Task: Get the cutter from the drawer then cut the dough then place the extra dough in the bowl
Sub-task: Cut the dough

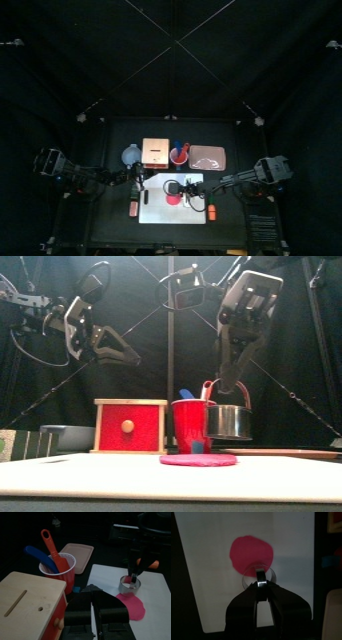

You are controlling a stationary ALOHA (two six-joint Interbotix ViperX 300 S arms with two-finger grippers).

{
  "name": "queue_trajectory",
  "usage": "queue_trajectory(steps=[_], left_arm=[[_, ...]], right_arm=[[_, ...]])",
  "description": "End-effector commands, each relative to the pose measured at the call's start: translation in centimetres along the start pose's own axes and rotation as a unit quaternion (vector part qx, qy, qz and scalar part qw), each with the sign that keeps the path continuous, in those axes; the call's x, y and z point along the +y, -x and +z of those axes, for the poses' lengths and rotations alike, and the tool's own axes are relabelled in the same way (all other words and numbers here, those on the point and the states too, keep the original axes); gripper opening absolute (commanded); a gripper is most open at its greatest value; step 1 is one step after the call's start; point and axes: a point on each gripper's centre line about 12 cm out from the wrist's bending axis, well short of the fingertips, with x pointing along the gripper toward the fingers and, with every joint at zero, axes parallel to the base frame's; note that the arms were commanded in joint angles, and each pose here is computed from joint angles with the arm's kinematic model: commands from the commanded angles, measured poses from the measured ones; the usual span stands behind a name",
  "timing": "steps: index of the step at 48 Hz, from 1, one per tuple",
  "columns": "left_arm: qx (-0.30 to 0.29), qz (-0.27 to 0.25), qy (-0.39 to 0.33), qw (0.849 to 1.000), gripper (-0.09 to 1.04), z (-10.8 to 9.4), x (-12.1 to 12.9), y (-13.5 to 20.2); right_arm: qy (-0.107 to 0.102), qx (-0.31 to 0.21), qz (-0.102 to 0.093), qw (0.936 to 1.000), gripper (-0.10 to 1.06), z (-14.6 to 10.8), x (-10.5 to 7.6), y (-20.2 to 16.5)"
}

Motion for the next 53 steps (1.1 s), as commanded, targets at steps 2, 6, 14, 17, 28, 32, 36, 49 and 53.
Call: queue_trajectory(steps=[2,6,14,17,28,32,36,49,53], left_arm=[[-0.01,0.0,0.002,1.0,0.29,0.6,-0.2,-0.3],[-0.005,0.002,0.001,1.0,0.29,0.3,-0.2,-0.4],[0.01,0.005,0.0,1.0,0.29,-0.6,-0.2,-0.9],[0.014,0.006,-0.002,1.0,0.29,-0.9,-0.3,-1.0],[0.02,0.006,-0.004,1.0,0.29,-1.2,-0.3,-1.2],[0.019,0.006,-0.004,1.0,0.29,-1.2,-0.3,-1.2],[0.02,0.006,-0.004,1.0,0.29,-1.2,-0.3,-1.1],[0.022,0.006,-0.005,1.0,0.29,-1.4,-0.2,-1.1],[0.023,0.006,-0.006,1.0,0.29,-1.4,-0.3,-1.1]], right_arm=[[-0.001,-0.025,0.0,0.9997,0.5,2.2,0.2,0.6],[-0.001,-0.028,-0.001,0.9996,0.5,2.9,0.3,0.3],[0.006,-0.023,-0.003,0.9997,0.5,3.7,0.5,-0.6],[0.007,-0.018,-0.001,0.9998,0.5,3.7,0.5,-0.9],[0.024,-0.003,0.003,0.9997,0.5,3.6,0.8,-1.6],[0.021,0.0,0.004,0.9998,0.5,3.5,0.7,-1.8],[0.021,0.004,0.003,0.9998,0.5,3.4,0.7,-2.0],[0.023,0.015,-0.002,0.9996,0.5,3.1,0.6,-3.0],[0.022,0.011,-0.001,0.9997,0.51,3.3,0.7,-3.0]])
